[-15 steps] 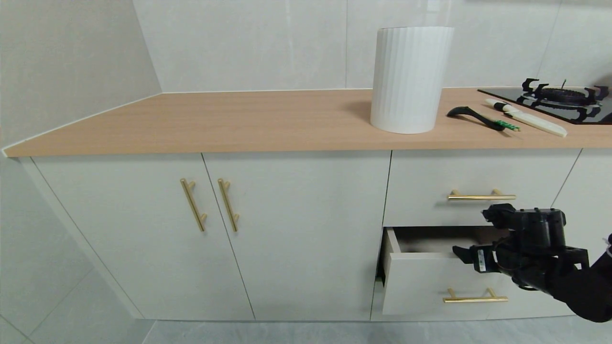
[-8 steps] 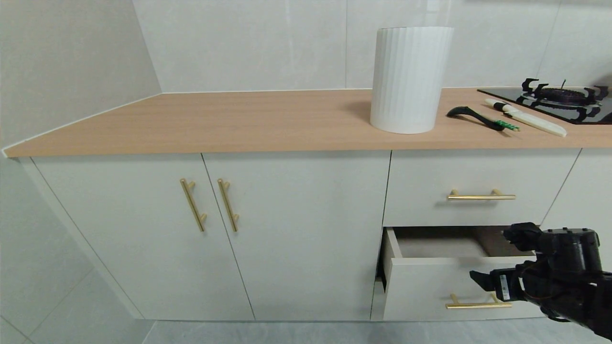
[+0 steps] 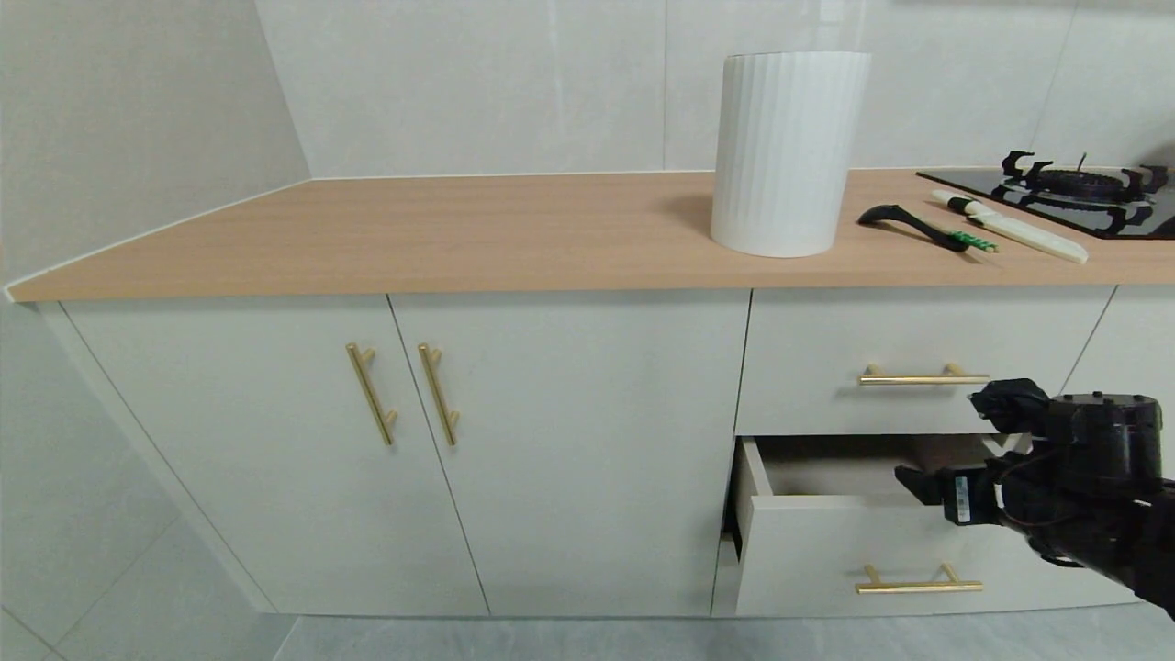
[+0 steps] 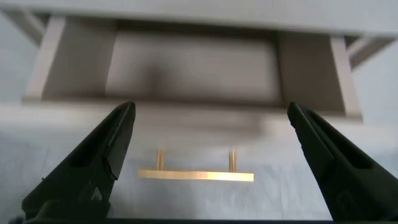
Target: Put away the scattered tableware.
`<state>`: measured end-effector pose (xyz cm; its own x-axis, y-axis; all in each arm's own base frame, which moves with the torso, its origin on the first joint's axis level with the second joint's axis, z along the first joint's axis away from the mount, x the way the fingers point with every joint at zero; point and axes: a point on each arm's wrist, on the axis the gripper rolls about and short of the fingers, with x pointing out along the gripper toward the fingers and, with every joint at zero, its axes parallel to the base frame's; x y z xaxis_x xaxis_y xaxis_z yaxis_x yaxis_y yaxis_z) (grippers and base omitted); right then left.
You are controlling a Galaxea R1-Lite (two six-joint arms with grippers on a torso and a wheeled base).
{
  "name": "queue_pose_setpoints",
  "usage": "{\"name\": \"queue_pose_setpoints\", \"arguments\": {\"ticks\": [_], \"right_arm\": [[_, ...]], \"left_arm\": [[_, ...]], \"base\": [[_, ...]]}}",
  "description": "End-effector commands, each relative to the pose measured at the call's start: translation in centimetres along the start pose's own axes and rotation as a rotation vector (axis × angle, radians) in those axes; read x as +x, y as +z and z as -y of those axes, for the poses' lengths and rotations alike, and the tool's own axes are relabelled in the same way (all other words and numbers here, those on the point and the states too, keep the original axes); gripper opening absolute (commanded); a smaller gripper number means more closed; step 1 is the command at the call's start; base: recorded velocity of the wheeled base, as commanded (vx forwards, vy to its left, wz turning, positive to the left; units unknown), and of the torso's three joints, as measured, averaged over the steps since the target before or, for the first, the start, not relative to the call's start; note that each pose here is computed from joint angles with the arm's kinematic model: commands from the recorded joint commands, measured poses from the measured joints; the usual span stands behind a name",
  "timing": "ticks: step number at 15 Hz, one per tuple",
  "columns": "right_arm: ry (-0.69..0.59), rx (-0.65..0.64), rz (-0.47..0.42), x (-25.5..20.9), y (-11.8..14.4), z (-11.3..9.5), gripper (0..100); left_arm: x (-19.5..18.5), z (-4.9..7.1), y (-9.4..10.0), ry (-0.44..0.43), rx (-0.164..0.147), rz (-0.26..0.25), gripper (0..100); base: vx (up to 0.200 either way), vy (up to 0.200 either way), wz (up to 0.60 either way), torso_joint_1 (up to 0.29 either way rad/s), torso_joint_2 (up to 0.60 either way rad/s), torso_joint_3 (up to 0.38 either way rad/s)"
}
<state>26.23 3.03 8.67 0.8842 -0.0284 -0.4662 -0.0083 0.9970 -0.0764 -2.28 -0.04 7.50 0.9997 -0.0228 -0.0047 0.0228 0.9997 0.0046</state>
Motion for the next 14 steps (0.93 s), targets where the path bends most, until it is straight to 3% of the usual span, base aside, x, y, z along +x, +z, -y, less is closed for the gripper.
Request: {"name": "queue_pose_setpoints", "arguments": {"ticks": [1,6,14], "right_arm": [[0.0,-0.009,-0.057,3.4,-0.7,-0.5,100],[0.001,-0.015,-0.115,5.7,-2.0,-0.8,100],[0.002,-0.026,-0.187,2.8,-4.0,-0.5,100]], "left_arm": [[0.0,0.0,0.0,0.0,0.0,0.0,100],[0.0,0.0,0.0,0.0,0.0,0.0,100],[0.0,0.0,0.0,0.0,0.0,0.0,100]], "base": [[0.0,0.0,0.0,0.0,0.0,0.0],[0.0,0.0,0.0,0.0,0.0,0.0],[0.0,0.0,0.0,0.0,0.0,0.0]]}}
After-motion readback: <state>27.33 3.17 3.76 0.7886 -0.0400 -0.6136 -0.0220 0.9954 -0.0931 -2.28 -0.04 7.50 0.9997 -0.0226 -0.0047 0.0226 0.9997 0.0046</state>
